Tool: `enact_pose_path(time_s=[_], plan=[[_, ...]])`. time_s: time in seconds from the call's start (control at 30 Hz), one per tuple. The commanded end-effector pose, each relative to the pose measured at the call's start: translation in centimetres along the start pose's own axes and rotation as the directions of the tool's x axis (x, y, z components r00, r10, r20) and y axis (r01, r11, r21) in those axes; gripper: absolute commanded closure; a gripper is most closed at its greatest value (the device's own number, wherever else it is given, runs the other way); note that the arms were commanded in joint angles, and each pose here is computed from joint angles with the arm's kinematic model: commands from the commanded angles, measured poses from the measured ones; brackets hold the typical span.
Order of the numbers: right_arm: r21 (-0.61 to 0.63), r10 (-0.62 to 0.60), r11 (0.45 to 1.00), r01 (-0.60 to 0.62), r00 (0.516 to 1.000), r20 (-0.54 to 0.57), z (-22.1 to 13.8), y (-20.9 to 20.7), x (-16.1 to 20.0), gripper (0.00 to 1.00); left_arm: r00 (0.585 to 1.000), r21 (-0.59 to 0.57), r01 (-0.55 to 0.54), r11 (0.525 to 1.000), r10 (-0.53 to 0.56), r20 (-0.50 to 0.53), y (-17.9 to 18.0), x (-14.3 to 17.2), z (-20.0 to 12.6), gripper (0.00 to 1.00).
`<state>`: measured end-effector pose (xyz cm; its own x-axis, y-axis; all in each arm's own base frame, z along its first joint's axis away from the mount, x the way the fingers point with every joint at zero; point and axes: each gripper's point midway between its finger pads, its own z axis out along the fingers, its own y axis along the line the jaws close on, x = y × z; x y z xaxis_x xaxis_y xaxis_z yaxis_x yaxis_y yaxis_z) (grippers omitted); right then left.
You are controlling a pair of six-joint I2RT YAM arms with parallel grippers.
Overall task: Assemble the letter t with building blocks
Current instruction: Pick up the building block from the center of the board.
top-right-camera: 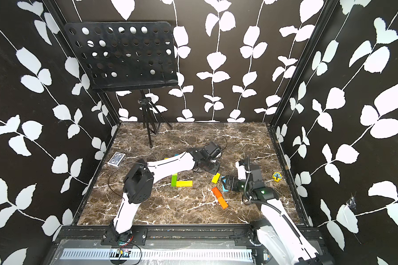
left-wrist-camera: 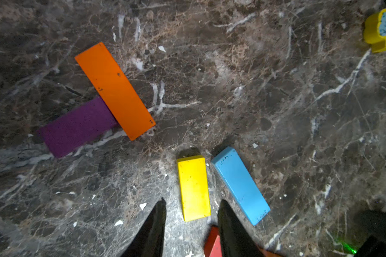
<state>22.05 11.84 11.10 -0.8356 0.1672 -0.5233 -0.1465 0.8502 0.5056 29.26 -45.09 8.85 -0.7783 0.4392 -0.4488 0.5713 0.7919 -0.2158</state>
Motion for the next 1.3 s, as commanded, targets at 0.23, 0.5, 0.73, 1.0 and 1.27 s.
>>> enact_pose_path(time_s=[0.23,0.5,0.73,1.0,1.27], plan=[[-0.026,0.025,0.999,-0.025,1.000,-0.006,-0.9,0.1,2.4,0.11,0.999,-0.008,-0.016,1.000,0.016,-0.046,-2.0,2.1,1.8,0.57],[-0.026,0.013,1.000,-0.014,1.000,-0.019,-1.1,0.1,2.9,0.09,0.996,-0.076,-0.035,0.996,0.029,-0.079,-1.4,3.6,2.5,0.56],[-0.027,0.010,1.000,-0.010,1.000,-0.009,-1.2,0.0,2.9,0.08,0.996,-0.107,-0.058,0.993,0.050,-0.079,-1.0,3.6,2.4,0.54],[-0.028,0.005,1.000,-0.005,1.000,-0.012,-1.1,0.1,2.9,0.08,0.994,-0.109,-0.066,0.992,0.056,-0.091,-1.0,3.9,3.1,0.54],[-0.028,0.003,1.000,-0.003,1.000,-0.012,-1.0,0.0,2.9,0.07,0.993,-0.137,-0.079,0.987,0.066,-0.095,-0.6,3.7,3.4,0.53]])
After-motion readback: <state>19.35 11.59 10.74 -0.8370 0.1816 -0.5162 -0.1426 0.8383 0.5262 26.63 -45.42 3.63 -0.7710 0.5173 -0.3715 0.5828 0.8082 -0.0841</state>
